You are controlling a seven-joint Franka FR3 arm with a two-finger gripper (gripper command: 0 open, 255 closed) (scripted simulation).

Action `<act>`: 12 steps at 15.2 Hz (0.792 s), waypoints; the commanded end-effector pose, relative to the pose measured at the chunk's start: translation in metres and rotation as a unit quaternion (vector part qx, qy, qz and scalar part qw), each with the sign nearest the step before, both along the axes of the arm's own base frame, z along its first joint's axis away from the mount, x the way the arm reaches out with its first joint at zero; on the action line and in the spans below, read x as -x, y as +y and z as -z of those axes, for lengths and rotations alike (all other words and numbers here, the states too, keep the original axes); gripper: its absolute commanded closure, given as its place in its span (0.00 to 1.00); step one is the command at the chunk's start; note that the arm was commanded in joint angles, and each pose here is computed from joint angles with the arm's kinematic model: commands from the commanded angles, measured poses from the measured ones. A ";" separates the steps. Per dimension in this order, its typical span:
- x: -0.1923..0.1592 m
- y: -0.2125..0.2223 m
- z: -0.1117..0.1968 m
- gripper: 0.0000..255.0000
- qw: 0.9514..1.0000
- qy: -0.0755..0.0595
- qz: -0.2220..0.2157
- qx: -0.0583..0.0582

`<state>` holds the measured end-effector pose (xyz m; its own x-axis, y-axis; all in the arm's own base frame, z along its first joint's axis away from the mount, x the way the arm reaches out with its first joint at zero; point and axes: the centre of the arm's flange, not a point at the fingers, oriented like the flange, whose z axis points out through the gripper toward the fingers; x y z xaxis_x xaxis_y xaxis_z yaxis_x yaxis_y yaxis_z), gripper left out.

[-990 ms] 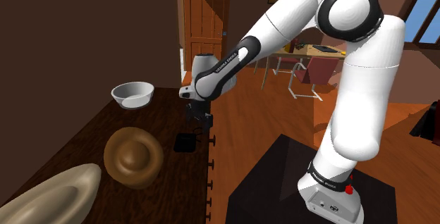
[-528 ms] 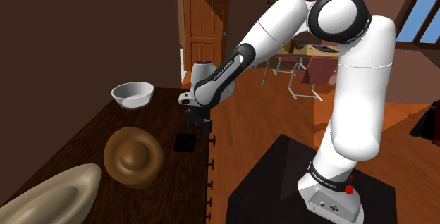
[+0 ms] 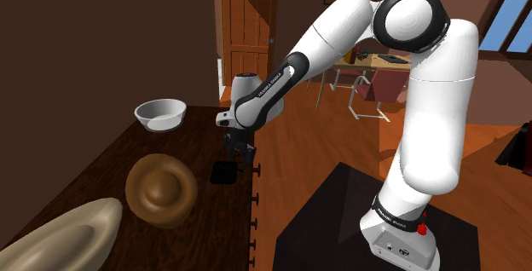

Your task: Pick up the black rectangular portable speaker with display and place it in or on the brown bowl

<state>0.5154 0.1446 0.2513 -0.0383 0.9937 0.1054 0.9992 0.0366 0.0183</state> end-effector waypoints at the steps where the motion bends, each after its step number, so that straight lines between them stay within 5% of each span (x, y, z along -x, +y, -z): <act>1: -0.001 0.000 0.002 1.00 1.000 -0.002 0.001 0.000; 12: -0.001 0.000 -0.024 1.00 1.000 -0.002 0.001 0.000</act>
